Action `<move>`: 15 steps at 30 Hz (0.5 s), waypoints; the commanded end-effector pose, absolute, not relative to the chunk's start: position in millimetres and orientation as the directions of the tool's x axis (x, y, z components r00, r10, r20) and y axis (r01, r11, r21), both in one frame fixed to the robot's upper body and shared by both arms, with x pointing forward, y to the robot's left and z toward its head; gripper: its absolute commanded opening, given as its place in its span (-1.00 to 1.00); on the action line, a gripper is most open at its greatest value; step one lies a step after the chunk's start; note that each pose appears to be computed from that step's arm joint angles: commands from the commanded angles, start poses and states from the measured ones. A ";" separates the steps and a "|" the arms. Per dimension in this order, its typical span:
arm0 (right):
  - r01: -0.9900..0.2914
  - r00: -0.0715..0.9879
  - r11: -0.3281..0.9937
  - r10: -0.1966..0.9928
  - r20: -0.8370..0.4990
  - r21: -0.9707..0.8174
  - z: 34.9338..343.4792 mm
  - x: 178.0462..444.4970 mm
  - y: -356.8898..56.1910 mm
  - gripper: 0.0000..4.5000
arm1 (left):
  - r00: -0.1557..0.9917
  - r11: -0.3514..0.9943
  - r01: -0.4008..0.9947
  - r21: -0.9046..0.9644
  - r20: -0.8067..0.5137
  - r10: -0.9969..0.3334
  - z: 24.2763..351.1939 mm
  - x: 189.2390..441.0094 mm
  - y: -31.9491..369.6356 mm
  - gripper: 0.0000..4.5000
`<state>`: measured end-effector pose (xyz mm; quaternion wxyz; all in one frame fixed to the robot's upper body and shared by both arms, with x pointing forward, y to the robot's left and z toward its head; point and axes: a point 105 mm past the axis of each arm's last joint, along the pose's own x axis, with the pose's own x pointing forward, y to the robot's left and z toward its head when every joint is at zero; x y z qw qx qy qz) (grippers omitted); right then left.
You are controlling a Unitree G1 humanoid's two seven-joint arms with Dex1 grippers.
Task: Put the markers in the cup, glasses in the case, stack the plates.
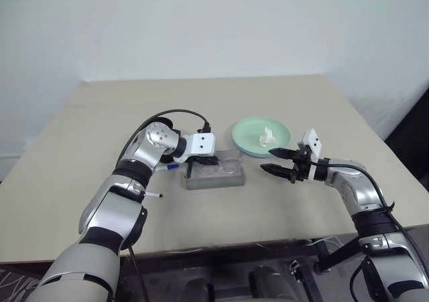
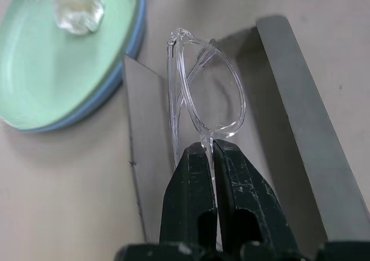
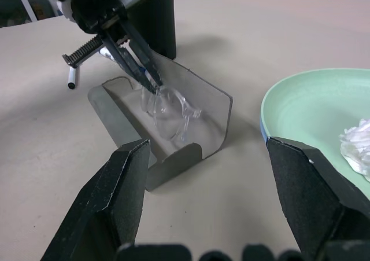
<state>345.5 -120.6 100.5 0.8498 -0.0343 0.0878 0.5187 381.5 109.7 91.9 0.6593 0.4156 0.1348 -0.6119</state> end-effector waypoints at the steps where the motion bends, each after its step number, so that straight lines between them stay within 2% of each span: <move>1: -0.891 0.451 0.453 0.882 -0.138 -0.018 117.0 347.8 -117.6 0.55 | 0.181 -0.144 0.913 0.381 -0.696 -0.695 99.5 379.3 106.0 -1.00; 4: -0.892 0.450 0.452 0.882 -0.139 -0.019 116.5 348.0 -116.7 0.55 | 0.152 -0.157 0.925 0.346 -0.715 -0.683 94.5 375.4 108.8 -1.00; 7: -0.892 0.449 0.451 0.883 -0.138 -0.019 116.5 348.2 -116.1 0.55 | 0.154 -0.153 0.925 0.347 -0.713 -0.684 93.7 375.3 108.9 -0.69; 13: -0.893 0.448 0.449 0.884 -0.138 -0.019 116.3 348.5 -115.2 0.55 | 0.209 -0.113 0.907 0.405 -0.667 -0.715 102.8 382.2 103.1 0.22; 15: -0.893 0.447 0.449 0.884 -0.137 -0.019 116.4 348.7 -114.6 0.55 | 0.237 -0.079 0.898 0.432 -0.628 -0.742 112.4 387.1 98.4 0.22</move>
